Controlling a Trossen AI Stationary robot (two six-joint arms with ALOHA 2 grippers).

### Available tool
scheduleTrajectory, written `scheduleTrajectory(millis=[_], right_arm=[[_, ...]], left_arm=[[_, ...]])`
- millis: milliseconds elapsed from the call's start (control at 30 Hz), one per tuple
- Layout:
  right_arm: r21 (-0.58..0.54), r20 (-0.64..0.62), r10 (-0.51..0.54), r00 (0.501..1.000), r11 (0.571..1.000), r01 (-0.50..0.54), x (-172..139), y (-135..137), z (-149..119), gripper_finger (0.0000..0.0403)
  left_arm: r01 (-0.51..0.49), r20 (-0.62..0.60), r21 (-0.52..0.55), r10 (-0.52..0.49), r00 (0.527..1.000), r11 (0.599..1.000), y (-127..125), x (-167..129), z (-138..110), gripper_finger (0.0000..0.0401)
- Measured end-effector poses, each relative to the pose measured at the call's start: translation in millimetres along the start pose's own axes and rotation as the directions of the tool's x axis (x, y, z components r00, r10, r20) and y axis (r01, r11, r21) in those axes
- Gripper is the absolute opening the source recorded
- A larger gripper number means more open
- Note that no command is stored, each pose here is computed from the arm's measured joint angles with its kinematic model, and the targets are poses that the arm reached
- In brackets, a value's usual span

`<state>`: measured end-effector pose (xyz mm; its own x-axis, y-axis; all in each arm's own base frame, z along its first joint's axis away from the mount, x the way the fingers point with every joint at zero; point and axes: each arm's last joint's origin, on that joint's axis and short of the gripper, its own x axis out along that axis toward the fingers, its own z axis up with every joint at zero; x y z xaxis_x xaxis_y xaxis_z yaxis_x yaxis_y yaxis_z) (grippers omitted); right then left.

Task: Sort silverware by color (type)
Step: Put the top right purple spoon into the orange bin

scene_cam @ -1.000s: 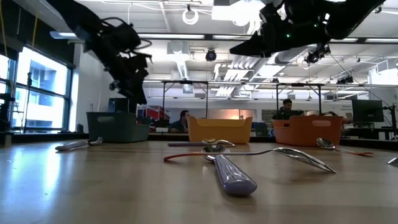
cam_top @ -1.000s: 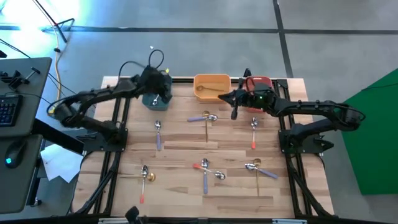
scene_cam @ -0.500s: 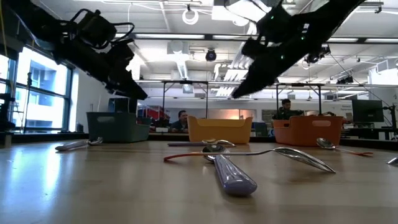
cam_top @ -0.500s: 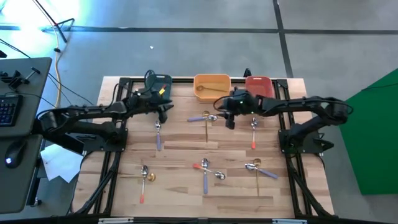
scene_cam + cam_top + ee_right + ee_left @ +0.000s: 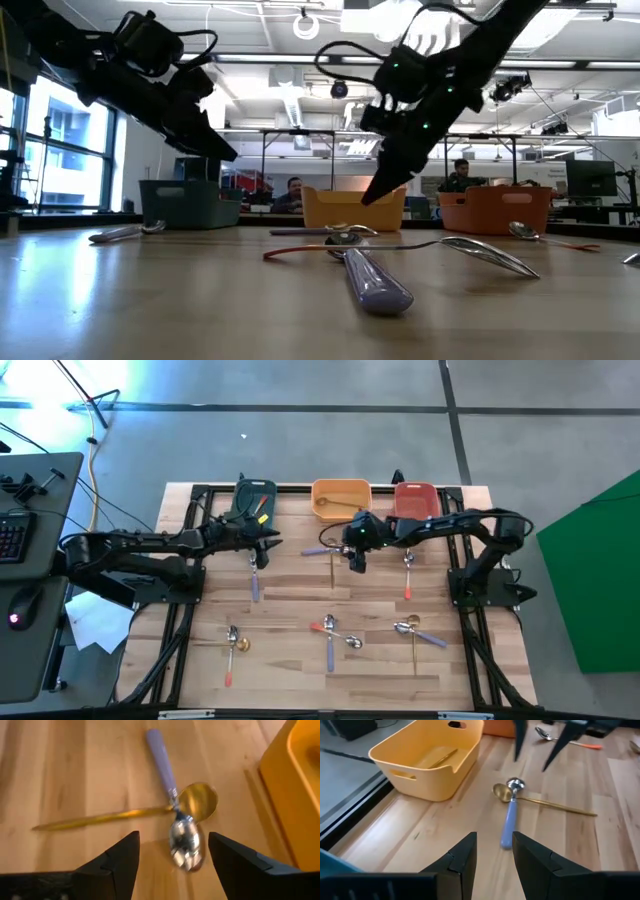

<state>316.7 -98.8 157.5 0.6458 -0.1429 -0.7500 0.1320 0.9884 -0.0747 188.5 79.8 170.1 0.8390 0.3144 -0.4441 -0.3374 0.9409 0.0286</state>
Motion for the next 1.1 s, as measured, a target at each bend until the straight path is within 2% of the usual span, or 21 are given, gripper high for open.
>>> scheduleTrajectory(millis=[300,500,667,900,1100], right_arm=[[0.022,-0.106,-0.028,0.994,0.999,0.030,35.8,-13.3,-0.2,0.0223],[0.030,-0.153,-0.012,0.988,0.999,0.017,42.9,-13.0,-3.9,0.0214],[0.054,-0.173,-0.004,0.985,0.998,0.013,42.9,-12.2,-5.8,0.0187],[0.057,-0.191,0.026,0.981,0.998,-0.015,42.0,-10.7,-7.3,0.0125],[0.063,-0.227,0.041,0.973,0.998,-0.027,39.6,-9.9,-4.6,0.0122]], left_arm=[[0.002,0.048,0.024,-0.003,0.999,1.000,-6.5,0.1,4.8,0.0115],[0.010,0.055,0.024,-0.012,0.998,1.000,-8.6,0.1,5.5,0.0115],[0.026,0.055,0.030,-0.028,0.998,0.999,-12.3,0.0,5.6,0.0115],[0.047,0.053,0.040,-0.049,0.997,0.998,-17.1,-0.1,5.4,0.0115],[0.060,0.046,0.046,-0.062,0.997,0.997,-20.0,-0.2,4.8,0.0115]])
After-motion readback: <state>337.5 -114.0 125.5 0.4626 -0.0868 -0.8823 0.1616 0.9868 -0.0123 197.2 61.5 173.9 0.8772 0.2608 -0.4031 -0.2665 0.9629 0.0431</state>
